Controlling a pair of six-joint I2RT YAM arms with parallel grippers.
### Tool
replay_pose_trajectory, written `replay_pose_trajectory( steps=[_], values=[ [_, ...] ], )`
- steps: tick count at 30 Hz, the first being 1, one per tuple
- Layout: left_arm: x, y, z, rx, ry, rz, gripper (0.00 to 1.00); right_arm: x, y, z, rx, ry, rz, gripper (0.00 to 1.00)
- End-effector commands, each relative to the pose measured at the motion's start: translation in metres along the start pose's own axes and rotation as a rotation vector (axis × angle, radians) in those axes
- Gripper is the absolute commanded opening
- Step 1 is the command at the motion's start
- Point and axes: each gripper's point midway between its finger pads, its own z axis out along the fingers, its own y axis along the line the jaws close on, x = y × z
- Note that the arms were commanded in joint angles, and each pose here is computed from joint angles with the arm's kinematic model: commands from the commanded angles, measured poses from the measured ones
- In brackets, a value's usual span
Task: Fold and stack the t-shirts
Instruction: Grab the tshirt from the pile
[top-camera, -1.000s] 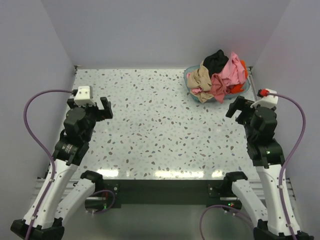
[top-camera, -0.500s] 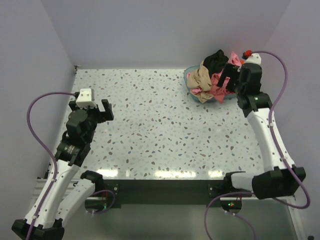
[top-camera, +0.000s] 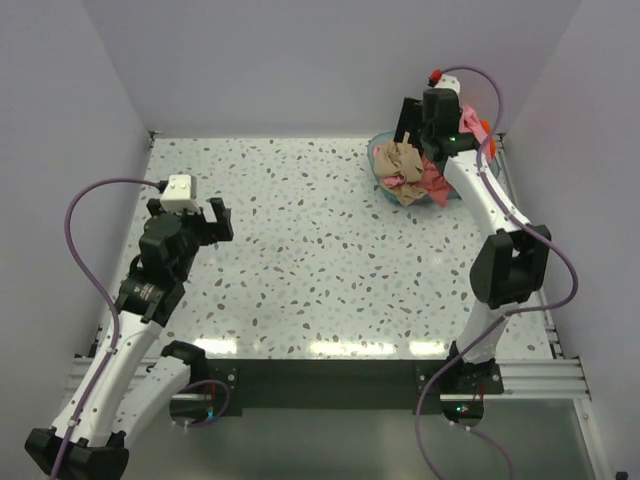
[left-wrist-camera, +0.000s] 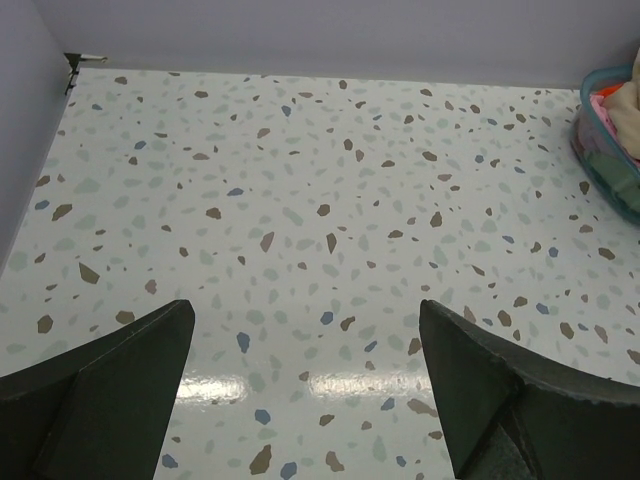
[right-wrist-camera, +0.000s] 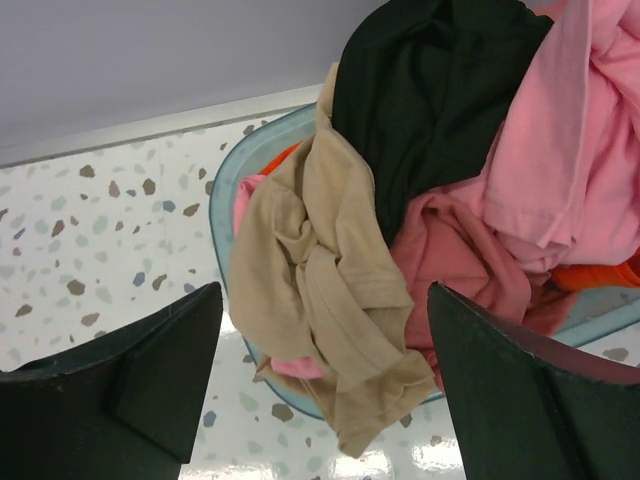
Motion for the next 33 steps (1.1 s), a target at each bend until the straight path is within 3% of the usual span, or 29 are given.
replay_pose_trajectory(
  steps=[1,17,31,33],
  values=[
    [-0.005,-0.003,0.003,0.012,-0.034,-0.022,1.00,-0.032,-0.003,0.014,0.091,-0.099,0.001,0.86],
    [0.003,-0.009,0.009,0.041,-0.010,0.000,1.00,-0.013,-0.022,0.095,0.304,-0.110,-0.001,0.86],
    [0.008,-0.010,0.015,0.042,0.009,0.017,1.00,0.010,-0.062,0.151,0.306,-0.064,0.094,0.86],
    [0.010,-0.010,0.017,0.041,0.015,0.021,1.00,0.013,-0.061,0.155,0.288,-0.058,0.098,0.81]
  ],
)
